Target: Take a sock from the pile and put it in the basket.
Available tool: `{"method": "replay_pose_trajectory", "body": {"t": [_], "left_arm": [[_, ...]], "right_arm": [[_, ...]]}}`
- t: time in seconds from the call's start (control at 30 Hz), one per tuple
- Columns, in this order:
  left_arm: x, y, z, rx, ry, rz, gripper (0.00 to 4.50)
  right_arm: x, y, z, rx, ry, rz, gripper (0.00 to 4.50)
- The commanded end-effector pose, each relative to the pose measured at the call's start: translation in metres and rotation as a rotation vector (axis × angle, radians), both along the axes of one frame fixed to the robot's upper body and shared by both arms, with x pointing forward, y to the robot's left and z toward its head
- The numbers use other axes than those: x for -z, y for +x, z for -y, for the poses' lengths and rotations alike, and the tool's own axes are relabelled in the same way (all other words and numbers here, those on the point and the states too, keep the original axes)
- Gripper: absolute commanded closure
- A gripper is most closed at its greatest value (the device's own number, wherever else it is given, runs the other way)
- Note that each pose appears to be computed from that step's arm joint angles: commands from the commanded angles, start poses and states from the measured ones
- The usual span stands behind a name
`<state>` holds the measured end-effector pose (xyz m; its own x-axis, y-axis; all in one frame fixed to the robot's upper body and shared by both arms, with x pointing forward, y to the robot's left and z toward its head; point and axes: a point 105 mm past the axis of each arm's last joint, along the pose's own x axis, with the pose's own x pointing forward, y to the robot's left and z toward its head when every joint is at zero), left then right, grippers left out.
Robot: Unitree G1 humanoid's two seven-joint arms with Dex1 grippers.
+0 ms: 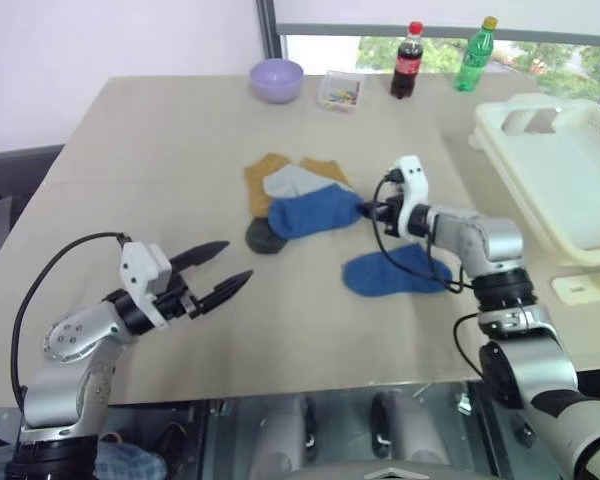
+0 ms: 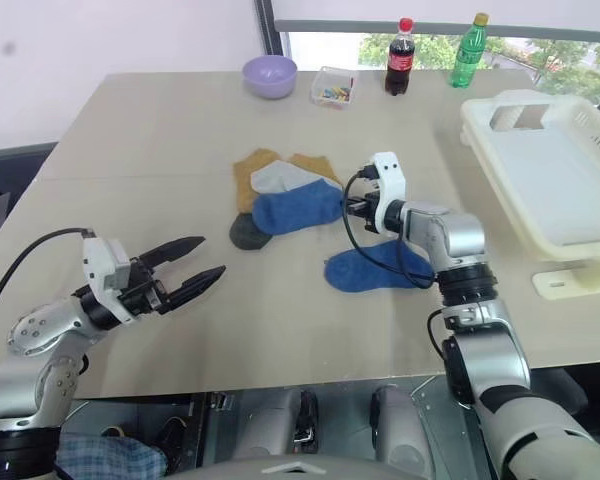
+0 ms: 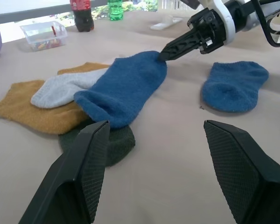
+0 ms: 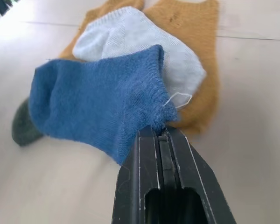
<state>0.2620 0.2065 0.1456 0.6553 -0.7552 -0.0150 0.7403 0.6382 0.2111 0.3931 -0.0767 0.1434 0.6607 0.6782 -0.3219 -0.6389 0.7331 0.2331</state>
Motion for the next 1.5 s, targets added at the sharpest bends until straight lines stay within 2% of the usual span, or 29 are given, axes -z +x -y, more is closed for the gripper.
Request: {"method": "replay_pose_trajectory", "body": {"t": [0.03, 0.17, 0.3, 0.43, 0.5, 0.73, 0.83, 0.93, 1.2, 1.3, 1.43, 1.47, 1.5], "left_arm": [[0.001, -0.001, 0.017, 0.056, -0.015, 0.0, 1.05], [0.002, 0.003, 0.05, 0.115, -0.09, -0.009, 1.05], [0.004, 0.017, 0.076, 0.083, -0.168, -0.033, 1.05], [0.021, 0.041, 0.113, -0.011, -0.261, -0.208, 1.05], [0.034, 0.049, 0.127, -0.057, -0.213, -0.285, 1.05], [0.038, 0.079, 0.137, -0.164, -0.184, -0.35, 1.05], [0.031, 0.09, 0.139, -0.171, -0.225, -0.368, 1.05], [0.026, 0.095, 0.142, -0.154, -0.237, -0.386, 1.05], [0.031, 0.103, 0.149, -0.13, -0.217, -0.434, 1.05], [0.031, 0.104, 0.15, -0.122, -0.231, -0.44, 1.84], [0.028, 0.107, 0.153, -0.112, -0.245, -0.438, 3.85], [0.028, 0.108, 0.155, -0.108, -0.245, -0.437, 3.85], [0.027, 0.108, 0.156, -0.104, -0.247, -0.435, 4.45]], "right_arm": [[-0.015, -0.008, 0.014, 0.009, -0.032, 0.037, 4.48], [-0.019, -0.02, 0.046, 0.06, -0.075, 0.015, 4.48], [-0.02, -0.031, 0.075, 0.114, -0.127, -0.01, 4.48], [-0.012, -0.036, 0.1, 0.168, -0.179, -0.037, 4.48], [-0.01, -0.036, 0.107, 0.196, -0.194, -0.033, 4.48], [-0.006, -0.036, 0.101, 0.2, -0.189, -0.028, 4.48], [-0.005, -0.036, 0.1, 0.2, -0.192, -0.028, 4.48], [-0.004, -0.037, 0.103, 0.209, -0.197, -0.029, 4.48], [-0.002, -0.04, 0.1, 0.203, -0.192, -0.027, 4.48], [0.0, -0.041, 0.101, 0.206, -0.193, -0.029, 4.5], [0.001, -0.041, 0.098, 0.205, -0.19, -0.03, 4.5], [0.002, -0.041, 0.097, 0.203, -0.188, -0.029, 4.5], [0.002, -0.041, 0.096, 0.202, -0.188, -0.029, 4.5]]}}
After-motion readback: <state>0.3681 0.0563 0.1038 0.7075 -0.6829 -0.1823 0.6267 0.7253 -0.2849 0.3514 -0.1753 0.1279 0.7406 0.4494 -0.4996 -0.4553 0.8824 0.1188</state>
